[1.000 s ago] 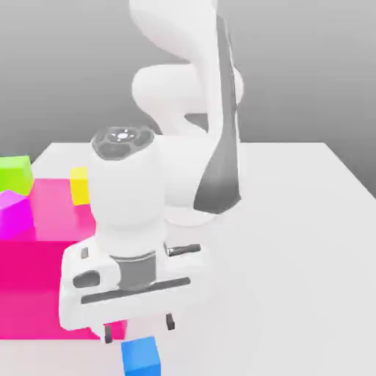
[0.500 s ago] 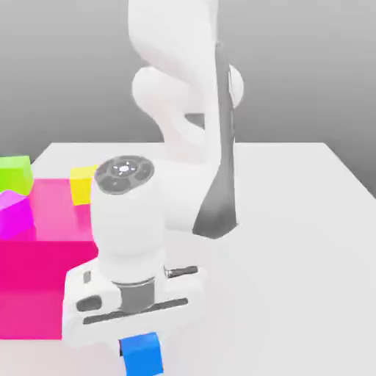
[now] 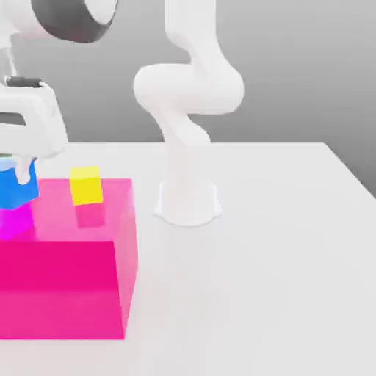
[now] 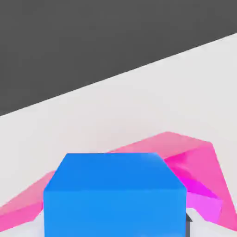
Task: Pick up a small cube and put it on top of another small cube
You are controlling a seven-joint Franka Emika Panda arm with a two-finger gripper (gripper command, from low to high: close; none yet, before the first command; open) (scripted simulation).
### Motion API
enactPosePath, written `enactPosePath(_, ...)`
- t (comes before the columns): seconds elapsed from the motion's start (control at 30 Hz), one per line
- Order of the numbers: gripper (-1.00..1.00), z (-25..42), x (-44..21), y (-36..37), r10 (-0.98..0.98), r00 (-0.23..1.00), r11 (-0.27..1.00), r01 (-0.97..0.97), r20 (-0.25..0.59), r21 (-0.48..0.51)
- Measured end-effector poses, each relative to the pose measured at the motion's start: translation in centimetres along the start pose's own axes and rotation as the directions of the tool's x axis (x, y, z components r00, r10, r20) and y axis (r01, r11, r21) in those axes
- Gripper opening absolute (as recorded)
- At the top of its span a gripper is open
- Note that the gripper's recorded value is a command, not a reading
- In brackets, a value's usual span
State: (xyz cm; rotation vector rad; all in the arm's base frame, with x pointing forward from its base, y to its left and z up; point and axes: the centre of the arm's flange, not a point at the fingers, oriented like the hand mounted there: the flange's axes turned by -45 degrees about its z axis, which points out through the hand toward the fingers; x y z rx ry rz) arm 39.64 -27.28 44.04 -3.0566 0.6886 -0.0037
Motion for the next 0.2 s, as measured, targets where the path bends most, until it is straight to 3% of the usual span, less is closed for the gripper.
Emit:
enactPosePath(0.07,-1.00,2.4,-0.2,0.5,0.015,1.000,1.000,-0.015,0.000,-0.002)
enactPosePath(0.1,1.00,3.7,-0.3,0.6,0.017,1.000,1.000,-0.017,0.000,-0.002)
enactPosePath(0.2,1.00,3.7,-0.3,0.6,0.017,1.000,1.000,-0.017,0.000,-0.002)
